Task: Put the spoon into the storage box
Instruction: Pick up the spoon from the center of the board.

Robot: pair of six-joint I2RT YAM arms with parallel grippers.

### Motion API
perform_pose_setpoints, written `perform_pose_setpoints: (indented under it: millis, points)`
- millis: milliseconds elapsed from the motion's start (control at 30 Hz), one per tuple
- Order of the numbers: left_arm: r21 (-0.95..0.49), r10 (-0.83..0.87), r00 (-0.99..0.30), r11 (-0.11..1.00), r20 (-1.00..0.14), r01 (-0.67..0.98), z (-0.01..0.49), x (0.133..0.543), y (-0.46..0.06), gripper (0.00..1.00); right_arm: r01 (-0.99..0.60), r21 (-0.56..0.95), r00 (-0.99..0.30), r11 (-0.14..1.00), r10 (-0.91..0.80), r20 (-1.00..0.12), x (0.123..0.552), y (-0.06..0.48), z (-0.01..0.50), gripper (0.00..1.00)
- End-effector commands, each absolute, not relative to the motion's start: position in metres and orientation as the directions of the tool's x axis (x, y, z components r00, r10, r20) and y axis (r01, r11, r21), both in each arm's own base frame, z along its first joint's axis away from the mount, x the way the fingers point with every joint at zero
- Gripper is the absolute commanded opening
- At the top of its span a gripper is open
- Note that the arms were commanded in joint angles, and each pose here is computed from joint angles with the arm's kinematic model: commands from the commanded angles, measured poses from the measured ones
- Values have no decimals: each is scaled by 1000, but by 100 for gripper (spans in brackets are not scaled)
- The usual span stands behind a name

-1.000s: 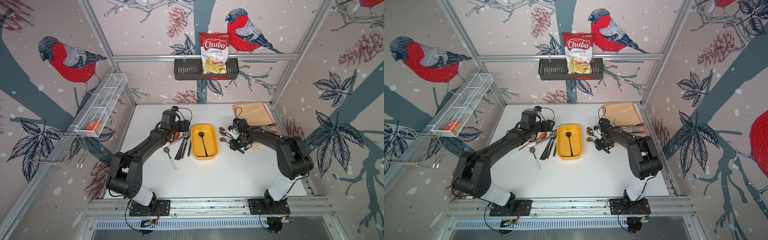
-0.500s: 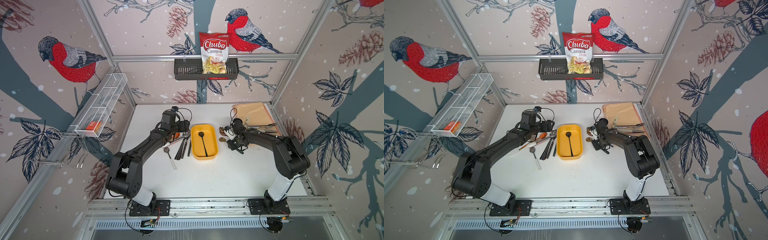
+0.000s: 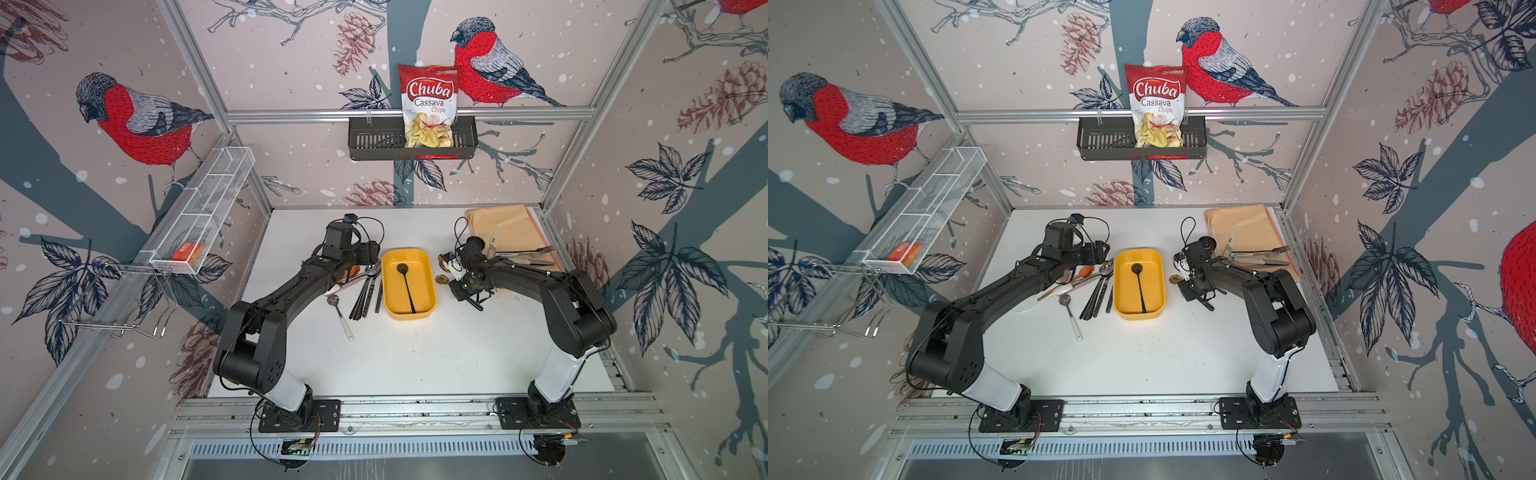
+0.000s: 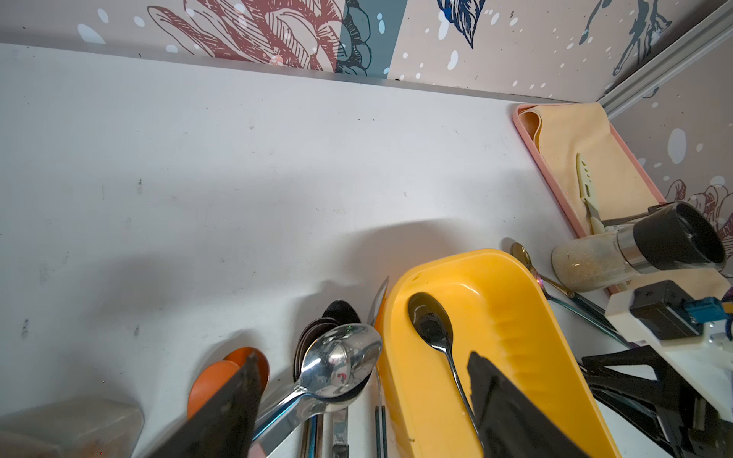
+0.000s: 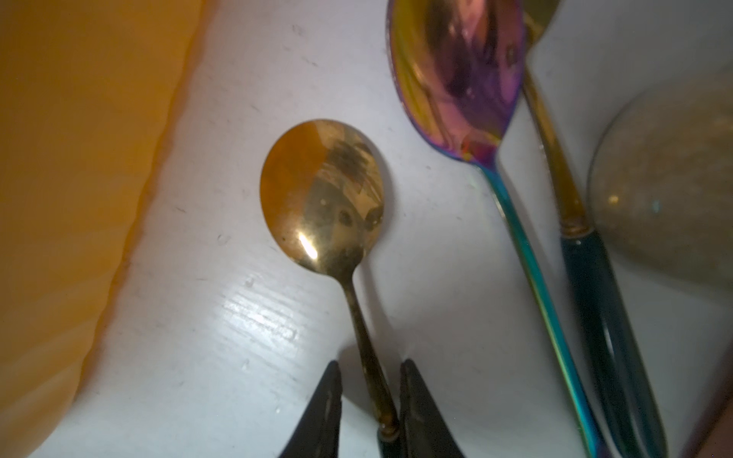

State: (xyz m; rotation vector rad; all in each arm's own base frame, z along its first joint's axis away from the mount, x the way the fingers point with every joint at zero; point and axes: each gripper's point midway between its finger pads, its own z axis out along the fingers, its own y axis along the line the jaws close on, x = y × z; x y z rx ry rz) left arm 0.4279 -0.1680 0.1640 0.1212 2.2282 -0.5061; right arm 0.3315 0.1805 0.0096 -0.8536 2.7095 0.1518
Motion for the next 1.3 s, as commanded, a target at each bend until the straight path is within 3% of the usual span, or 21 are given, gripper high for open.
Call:
perform_pose_setpoints:
  millis: [0,467,900,1267]
  points:
    - [-314,-77,-640,911,-765,266,169,431,-170,84,-569,59,-820,820,-560,-118,284,162,-11,28]
    - [-314,-77,-638,911,-766,268,171,433,-171,84,-540,55,-842,840,-538,-41,264,150,-13,26]
    - [-313,-74,-636,910,-768,272,172,432,-171,84,-543,65,-839,837,-544,-13,259,158,-18,10]
    - [-304,-76,-624,914,-777,268,175,434,-169,84,-524,38,-838,851,-507,-202,297,177,36,3]
